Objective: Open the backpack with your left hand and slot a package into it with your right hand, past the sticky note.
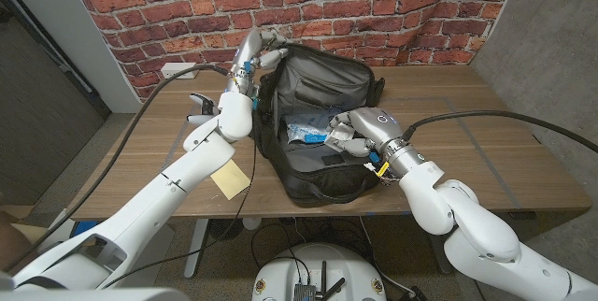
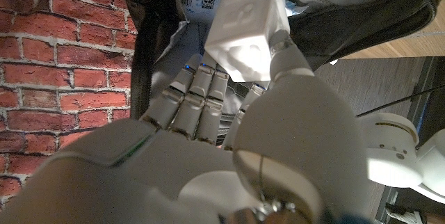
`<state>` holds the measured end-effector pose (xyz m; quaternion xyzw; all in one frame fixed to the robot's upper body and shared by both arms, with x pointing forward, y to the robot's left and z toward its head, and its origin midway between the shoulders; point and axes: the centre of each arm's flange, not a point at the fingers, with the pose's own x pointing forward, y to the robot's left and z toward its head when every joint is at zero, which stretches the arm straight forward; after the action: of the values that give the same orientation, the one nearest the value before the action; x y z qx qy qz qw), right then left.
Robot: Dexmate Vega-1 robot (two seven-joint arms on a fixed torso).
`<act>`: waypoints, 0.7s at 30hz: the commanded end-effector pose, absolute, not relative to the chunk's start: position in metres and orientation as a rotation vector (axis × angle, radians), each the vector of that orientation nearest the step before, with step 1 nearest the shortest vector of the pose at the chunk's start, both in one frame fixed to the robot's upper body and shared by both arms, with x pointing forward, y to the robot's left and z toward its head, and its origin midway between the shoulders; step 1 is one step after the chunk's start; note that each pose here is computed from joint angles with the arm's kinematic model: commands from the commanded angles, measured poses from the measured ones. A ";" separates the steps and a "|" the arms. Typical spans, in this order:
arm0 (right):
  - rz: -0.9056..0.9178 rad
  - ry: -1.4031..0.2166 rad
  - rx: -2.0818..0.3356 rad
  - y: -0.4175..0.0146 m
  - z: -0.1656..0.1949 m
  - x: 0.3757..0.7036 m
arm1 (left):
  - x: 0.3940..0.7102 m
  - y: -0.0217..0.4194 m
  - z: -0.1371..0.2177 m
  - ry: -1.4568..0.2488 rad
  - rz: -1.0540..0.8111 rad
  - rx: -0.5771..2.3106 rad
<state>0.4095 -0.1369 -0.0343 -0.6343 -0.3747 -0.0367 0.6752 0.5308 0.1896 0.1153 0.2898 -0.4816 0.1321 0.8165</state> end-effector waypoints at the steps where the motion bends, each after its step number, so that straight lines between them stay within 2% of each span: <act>1: -0.091 -0.847 -1.442 -0.126 -0.036 0.417 | 0.531 0.193 0.117 -1.033 0.306 0.589; 21: -0.102 -0.835 -1.528 -0.111 -0.038 0.433 | 0.539 0.188 0.116 -1.027 0.282 0.553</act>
<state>0.4231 -0.1178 -0.0374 -0.6551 -0.3720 -0.0450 0.6561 0.5350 0.1918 0.1159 0.2670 -0.4831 0.1405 0.8219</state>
